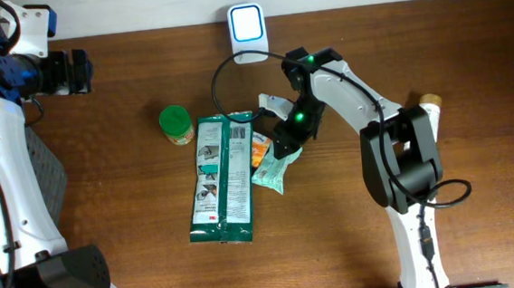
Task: Scan the item barcode
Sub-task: 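Reach the right gripper to the green-white pouch and grasp it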
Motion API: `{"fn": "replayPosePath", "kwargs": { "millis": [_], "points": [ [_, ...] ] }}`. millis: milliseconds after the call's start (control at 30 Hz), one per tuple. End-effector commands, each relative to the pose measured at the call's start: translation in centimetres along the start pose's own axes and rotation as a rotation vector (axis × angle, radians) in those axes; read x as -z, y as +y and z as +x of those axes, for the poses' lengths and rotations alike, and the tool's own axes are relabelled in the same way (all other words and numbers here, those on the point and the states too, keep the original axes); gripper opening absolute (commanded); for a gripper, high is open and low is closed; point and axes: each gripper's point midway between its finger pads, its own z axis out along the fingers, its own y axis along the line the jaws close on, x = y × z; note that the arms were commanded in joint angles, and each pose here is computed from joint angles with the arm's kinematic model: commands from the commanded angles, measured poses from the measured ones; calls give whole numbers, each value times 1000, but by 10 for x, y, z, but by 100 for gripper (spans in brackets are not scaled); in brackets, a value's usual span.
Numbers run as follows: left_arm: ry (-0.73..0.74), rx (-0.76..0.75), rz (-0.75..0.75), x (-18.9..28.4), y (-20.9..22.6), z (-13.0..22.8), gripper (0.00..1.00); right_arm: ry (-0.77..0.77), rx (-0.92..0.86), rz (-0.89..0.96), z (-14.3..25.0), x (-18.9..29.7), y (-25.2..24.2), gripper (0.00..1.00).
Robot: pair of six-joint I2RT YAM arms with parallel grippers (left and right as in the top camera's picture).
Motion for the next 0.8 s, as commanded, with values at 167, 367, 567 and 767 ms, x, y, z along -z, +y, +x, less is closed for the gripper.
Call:
{"fn": "replayPosePath", "kwargs": {
  "millis": [167,367,567,767],
  "points": [
    [-17,-17,-2,6,0,-3,99,48,-20,-47,7,-13,2,4],
    [-17,-17,-3,6,0,-3,99,-11,-176,-34,-8,56,7,4],
    [-17,-17,-3,6,0,-3,99,-132,-817,322,11,132,-61,4],
    [-17,-17,-3,6,0,-3,99,-28,-1002,324,41,92,-73,4]
  ]
}}
